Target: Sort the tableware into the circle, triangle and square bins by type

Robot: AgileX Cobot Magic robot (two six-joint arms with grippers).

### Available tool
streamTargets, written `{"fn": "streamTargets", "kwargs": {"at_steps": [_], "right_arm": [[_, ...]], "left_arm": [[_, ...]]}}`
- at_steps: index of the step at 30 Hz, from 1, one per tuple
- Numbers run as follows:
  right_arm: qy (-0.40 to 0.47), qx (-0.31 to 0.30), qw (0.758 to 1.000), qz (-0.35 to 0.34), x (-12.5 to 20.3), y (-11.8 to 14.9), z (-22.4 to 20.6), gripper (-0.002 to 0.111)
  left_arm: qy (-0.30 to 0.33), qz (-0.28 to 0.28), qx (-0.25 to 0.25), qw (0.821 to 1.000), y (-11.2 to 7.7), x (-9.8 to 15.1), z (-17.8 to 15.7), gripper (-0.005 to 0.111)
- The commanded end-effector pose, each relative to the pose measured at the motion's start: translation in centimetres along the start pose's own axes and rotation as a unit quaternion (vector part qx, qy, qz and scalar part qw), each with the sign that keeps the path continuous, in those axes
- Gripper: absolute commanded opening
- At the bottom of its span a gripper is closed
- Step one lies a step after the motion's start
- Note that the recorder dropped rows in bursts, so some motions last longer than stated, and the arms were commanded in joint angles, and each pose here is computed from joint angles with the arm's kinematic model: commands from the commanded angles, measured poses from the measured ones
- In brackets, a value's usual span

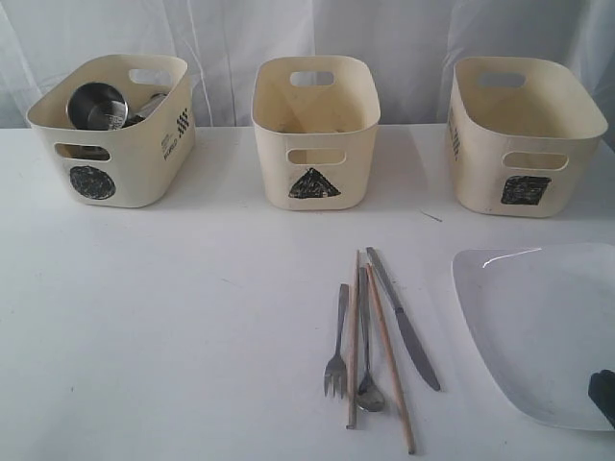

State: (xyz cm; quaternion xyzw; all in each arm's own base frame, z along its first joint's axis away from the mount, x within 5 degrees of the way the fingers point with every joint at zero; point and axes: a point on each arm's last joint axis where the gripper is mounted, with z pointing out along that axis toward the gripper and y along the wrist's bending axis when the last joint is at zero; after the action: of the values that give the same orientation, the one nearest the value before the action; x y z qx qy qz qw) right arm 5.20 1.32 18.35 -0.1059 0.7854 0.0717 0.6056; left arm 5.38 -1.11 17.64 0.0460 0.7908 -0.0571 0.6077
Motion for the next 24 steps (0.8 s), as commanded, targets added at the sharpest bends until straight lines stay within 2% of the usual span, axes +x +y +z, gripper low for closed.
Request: {"fn": "streamTargets", "kwargs": {"at_steps": [1,14,16,19,22,24], "right_arm": [[-0.001,0.000,1.000,-0.001,0.1,0.0,0.0,0.000],[-0.007,-0.002,1.000,0.022,0.0,0.0,0.0,0.000],[-0.037,-0.016,0.992,0.118,-0.6,0.2,0.0,0.000],[-0.142,-0.040,0.959,0.241,-2.5,0.1,-0.4,0.000],[-0.225,-0.061,0.931,0.281,-4.9,-0.1,-1.4,0.000],[-0.250,-0.067,0.926,0.276,-6.3,-0.2,-2.2,0.000]], "left_arm": [[-0.006,-0.001,0.001,1.000,0.0,0.0,0.0,0.000],[-0.006,-0.001,0.001,1.000,0.0,0.0,0.0,0.000],[-0.006,-0.001,0.001,1.000,0.0,0.0,0.0,0.000],[-0.006,-0.001,0.001,1.000,0.0,0.0,0.0,0.000],[-0.006,-0.001,0.001,1.000,0.0,0.0,0.0,0.000],[-0.006,-0.001,0.001,1.000,0.0,0.0,0.0,0.000]]}}
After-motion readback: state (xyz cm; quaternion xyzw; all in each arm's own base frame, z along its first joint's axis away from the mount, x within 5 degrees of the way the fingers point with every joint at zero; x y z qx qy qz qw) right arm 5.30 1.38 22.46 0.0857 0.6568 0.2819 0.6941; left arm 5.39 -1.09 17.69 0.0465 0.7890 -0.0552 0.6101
